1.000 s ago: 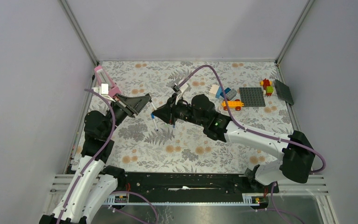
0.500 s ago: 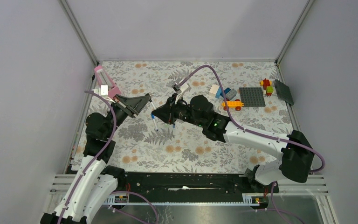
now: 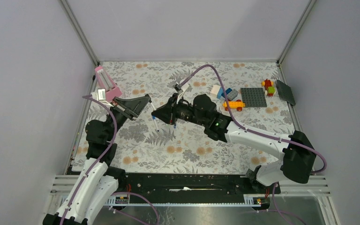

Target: Insert the pens into the pen caps

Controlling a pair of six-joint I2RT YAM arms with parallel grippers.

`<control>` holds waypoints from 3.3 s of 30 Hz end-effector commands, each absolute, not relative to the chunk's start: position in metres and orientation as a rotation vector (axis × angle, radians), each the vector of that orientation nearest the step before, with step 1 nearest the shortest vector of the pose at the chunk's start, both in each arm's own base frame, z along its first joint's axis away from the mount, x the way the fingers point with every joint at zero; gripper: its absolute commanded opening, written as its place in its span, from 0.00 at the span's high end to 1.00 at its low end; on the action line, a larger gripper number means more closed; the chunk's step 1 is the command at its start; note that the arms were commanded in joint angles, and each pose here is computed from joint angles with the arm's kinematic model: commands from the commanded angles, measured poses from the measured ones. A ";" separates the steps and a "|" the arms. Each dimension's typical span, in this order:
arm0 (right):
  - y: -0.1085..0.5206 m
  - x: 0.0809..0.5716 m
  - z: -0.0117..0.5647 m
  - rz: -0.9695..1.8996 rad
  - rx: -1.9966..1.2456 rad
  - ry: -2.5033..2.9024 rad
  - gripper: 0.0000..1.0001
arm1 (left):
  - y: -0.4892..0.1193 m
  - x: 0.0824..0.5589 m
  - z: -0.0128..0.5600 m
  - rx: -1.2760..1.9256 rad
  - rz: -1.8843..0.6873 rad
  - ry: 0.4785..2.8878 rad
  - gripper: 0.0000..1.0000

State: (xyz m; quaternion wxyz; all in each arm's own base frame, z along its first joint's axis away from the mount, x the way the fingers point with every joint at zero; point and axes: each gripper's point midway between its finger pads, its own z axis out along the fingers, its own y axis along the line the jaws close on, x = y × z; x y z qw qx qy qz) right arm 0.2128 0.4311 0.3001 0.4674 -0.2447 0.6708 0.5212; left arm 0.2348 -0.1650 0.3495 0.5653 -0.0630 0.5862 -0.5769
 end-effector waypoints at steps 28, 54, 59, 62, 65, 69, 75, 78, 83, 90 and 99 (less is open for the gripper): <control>0.413 0.241 0.407 1.492 -0.645 1.324 1.00 | -0.213 0.211 0.330 0.130 -1.510 1.476 1.00; 0.412 0.309 0.358 0.890 -0.589 1.556 1.00 | -0.245 0.254 0.264 -0.072 -1.311 1.791 1.00; 0.404 0.276 0.387 1.166 -0.685 1.419 1.00 | -0.248 0.237 0.275 0.020 -1.382 1.712 1.00; 0.402 0.251 0.403 1.313 -0.772 1.325 1.00 | -0.248 0.226 0.279 0.070 -1.419 1.670 1.00; 0.402 0.226 0.416 1.423 -0.864 1.245 1.00 | -0.249 0.217 0.282 0.117 -1.454 1.638 1.00; 0.400 0.207 0.426 1.509 -0.929 1.176 1.00 | -0.248 0.205 0.288 0.158 -1.487 1.594 1.00; 0.395 0.193 0.435 1.560 -0.964 1.126 1.00 | -0.244 0.200 0.291 0.159 -1.487 1.571 1.00; 0.394 0.189 0.434 1.572 -0.974 1.122 1.00 | -0.243 0.197 0.295 0.166 -1.492 1.554 1.00; 0.392 0.186 0.430 1.576 -0.978 1.135 1.00 | -0.241 0.197 0.302 0.159 -1.493 1.529 1.00; 0.386 0.189 0.407 1.523 -0.959 1.218 1.00 | -0.238 0.205 0.338 0.157 -1.440 1.473 0.89; 0.363 0.167 0.374 1.541 -0.938 1.303 1.00 | -0.222 0.197 0.419 0.240 -1.325 1.291 0.28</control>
